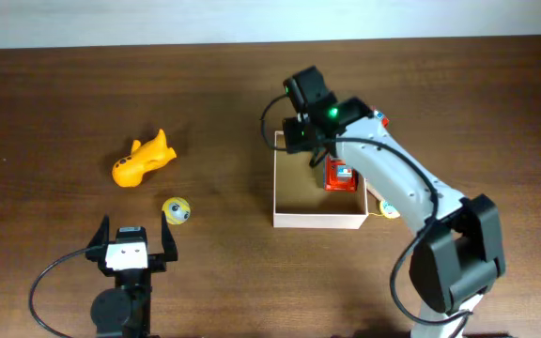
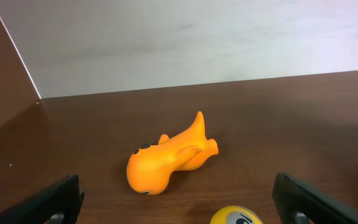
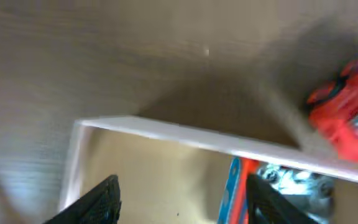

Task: Pack container
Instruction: 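Raise the right gripper out of the box and move right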

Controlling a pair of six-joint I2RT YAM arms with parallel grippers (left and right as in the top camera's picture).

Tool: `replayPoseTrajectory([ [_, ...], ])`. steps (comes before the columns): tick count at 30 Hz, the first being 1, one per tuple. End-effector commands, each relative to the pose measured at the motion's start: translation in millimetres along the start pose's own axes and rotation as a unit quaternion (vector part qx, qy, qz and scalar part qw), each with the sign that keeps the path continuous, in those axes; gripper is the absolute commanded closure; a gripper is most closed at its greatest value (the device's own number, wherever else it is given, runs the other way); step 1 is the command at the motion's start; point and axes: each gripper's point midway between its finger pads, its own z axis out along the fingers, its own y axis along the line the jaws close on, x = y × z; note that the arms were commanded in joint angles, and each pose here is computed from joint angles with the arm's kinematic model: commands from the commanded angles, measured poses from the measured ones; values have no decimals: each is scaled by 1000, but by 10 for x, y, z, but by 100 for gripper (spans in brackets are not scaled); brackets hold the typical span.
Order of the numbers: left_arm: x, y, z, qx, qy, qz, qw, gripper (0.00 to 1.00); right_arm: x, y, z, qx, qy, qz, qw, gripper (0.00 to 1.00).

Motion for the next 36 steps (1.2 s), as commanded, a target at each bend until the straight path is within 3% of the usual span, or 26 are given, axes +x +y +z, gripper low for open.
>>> replayPoseTrajectory([
  [1,0,1,-3,1,-2,4,1000,1,-279,-43,-296,9,-27,-35,999,37],
  [12,0,1,-3,1,-2,4,1000,1,-974,-666,-1534,46,-113,1,992,15],
  [23,-1,2,-3,1,-2,4,1000,1,-1179,-1414,-2775,78,-225,78,968,14],
  [29,0,2,-3,1,-2,4,1000,1,-1183,-1548,-2951,79,-251,148,953,14],
  [36,-2,2,-3,1,-2,4,1000,1,-1199,-1290,-2898,57,-247,138,957,15],
])
